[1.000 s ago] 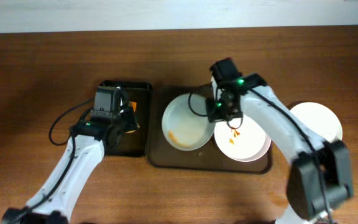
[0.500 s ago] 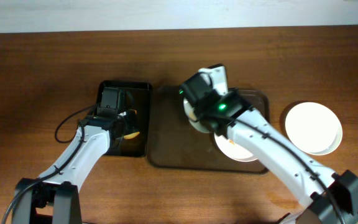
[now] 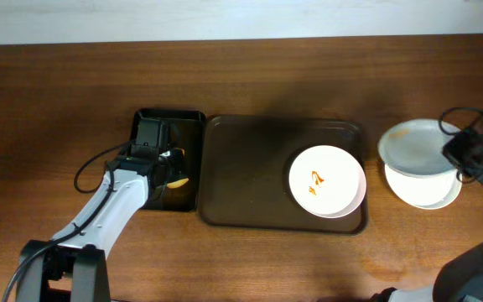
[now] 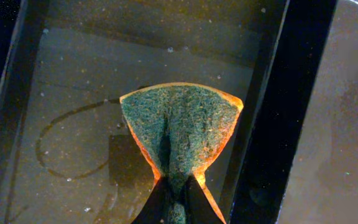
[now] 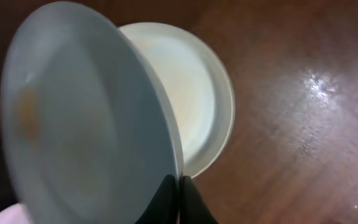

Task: Clean dirty plates on tray and stack at the side
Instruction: 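Lift the back plate with the right gripper and stack it on the side plate, then move right gripper to the last plate and drag it toward center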

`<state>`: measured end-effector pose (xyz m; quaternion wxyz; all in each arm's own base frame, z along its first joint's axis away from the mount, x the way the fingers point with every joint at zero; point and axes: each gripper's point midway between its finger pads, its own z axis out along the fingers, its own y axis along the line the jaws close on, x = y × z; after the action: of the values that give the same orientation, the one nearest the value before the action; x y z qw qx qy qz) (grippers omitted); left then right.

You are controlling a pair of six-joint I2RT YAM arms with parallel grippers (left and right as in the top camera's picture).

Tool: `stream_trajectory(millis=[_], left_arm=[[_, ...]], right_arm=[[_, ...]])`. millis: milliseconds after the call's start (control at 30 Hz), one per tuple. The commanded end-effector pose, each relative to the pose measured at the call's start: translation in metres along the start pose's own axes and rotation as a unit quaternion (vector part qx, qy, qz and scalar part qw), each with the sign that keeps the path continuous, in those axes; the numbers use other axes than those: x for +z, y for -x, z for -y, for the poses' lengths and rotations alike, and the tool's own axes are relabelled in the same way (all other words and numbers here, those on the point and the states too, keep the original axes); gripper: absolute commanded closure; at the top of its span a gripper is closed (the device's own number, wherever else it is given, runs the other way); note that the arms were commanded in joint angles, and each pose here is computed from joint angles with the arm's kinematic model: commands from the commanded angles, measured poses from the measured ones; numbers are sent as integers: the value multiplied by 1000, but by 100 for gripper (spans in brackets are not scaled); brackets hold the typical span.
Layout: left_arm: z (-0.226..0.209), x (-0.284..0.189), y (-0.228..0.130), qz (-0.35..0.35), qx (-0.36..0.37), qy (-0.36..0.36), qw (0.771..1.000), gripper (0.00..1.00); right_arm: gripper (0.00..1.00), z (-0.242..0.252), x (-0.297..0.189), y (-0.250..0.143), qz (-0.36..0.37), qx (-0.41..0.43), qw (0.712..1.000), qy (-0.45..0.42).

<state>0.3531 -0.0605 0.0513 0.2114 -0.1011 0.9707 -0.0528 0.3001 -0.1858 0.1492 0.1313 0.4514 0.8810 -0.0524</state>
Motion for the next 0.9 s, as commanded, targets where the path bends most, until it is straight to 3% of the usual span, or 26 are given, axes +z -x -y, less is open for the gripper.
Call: stream_trajectory(millis=[0, 67, 100, 133, 167, 200, 233, 367, 533, 700, 800, 867], left_arm=[[-3, 2, -3, -5, 6, 3, 1000, 100], [-3, 2, -3, -5, 6, 3, 1000, 100], [-3, 2, -3, -5, 6, 3, 1000, 100], [-3, 2, -3, -5, 6, 3, 1000, 100], [-3, 2, -3, -5, 6, 3, 1000, 100], [-3, 2, -3, -5, 6, 3, 1000, 100], [-3, 2, -3, -5, 6, 3, 1000, 100], [-3, 2, -3, -5, 6, 3, 1000, 100], [-3, 2, -3, -5, 6, 3, 1000, 100], [-3, 2, -3, -7, 6, 3, 1000, 100], [-3, 2, -3, -7, 6, 3, 1000, 100], [-3, 2, -4, -7, 6, 3, 1000, 100]], right_arm=[[96, 27, 26, -4, -29, 33, 999, -14], [96, 30, 37, -7, -39, 36, 998, -19], [91, 30, 39, -8, -42, 36, 998, -20], [76, 29, 39, -8, -43, 36, 998, -18], [53, 25, 39, -10, -47, 26, 999, -6], [44, 18, 38, -13, -56, 12, 998, 15], [41, 6, 36, -20, -74, 5, 996, 52], [41, -45, 17, -61, -147, -107, 965, 190], [42, -74, 27, -150, -235, -233, 926, 182], [45, -66, 59, -201, -273, -231, 921, 153], [60, -72, 71, -211, -263, -237, 922, 157], [61, -79, 79, -216, -249, -241, 924, 163]])
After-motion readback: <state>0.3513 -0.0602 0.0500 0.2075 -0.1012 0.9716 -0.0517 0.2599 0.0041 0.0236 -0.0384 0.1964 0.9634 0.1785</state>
